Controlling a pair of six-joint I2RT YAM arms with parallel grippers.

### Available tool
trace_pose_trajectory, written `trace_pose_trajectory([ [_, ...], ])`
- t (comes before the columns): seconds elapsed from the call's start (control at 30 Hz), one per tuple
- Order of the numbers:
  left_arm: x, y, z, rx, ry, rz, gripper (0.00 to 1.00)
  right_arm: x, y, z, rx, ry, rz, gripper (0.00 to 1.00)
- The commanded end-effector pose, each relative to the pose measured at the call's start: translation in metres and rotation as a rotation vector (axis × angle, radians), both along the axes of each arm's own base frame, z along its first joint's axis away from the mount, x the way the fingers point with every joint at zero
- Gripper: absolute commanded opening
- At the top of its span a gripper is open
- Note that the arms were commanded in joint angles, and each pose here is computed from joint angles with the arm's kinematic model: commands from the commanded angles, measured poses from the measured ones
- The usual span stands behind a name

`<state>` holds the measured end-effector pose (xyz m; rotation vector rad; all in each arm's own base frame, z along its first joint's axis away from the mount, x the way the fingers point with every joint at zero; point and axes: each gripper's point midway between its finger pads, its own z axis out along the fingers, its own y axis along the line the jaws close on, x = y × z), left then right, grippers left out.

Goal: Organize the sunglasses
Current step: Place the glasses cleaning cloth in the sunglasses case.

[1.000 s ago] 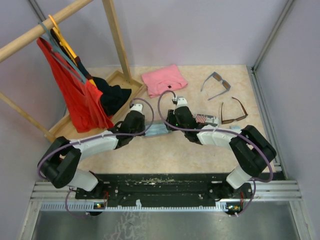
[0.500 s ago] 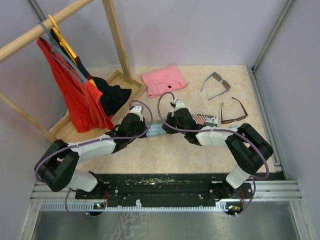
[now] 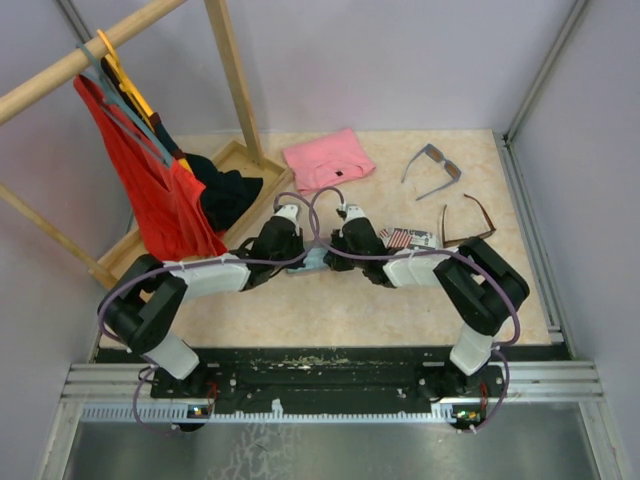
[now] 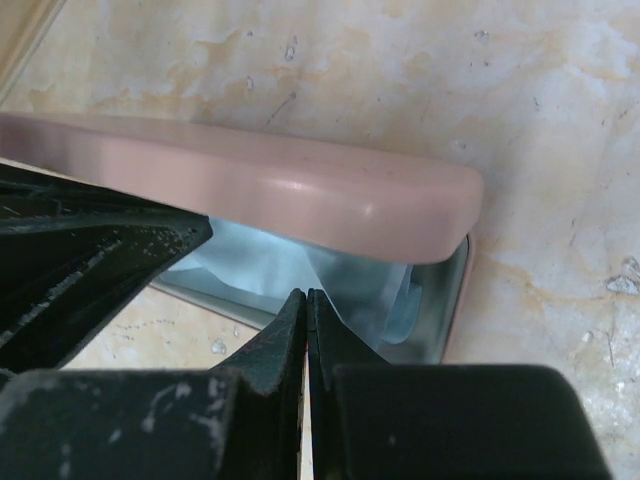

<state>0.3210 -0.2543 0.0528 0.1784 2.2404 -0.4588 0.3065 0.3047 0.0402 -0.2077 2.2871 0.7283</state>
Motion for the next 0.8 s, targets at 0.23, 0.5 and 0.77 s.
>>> trace_pose_trajectory([
  [0.23, 0.002, 0.009, -0.017, 0.048, 0.028, 0.041, 0.00, 0.025, 0.002, 0.016, -0.008, -0.059, -0.045, 0.00],
  [0.5, 0.000, 0.017, -0.022, 0.076, 0.029, 0.058, 0.00, 0.030, -0.008, 0.014, -0.060, -0.075, -0.081, 0.00],
  [0.77, 0.000, 0.020, -0.023, 0.082, 0.029, 0.065, 0.00, 0.033, -0.017, 0.012, -0.104, -0.082, -0.108, 0.00],
])
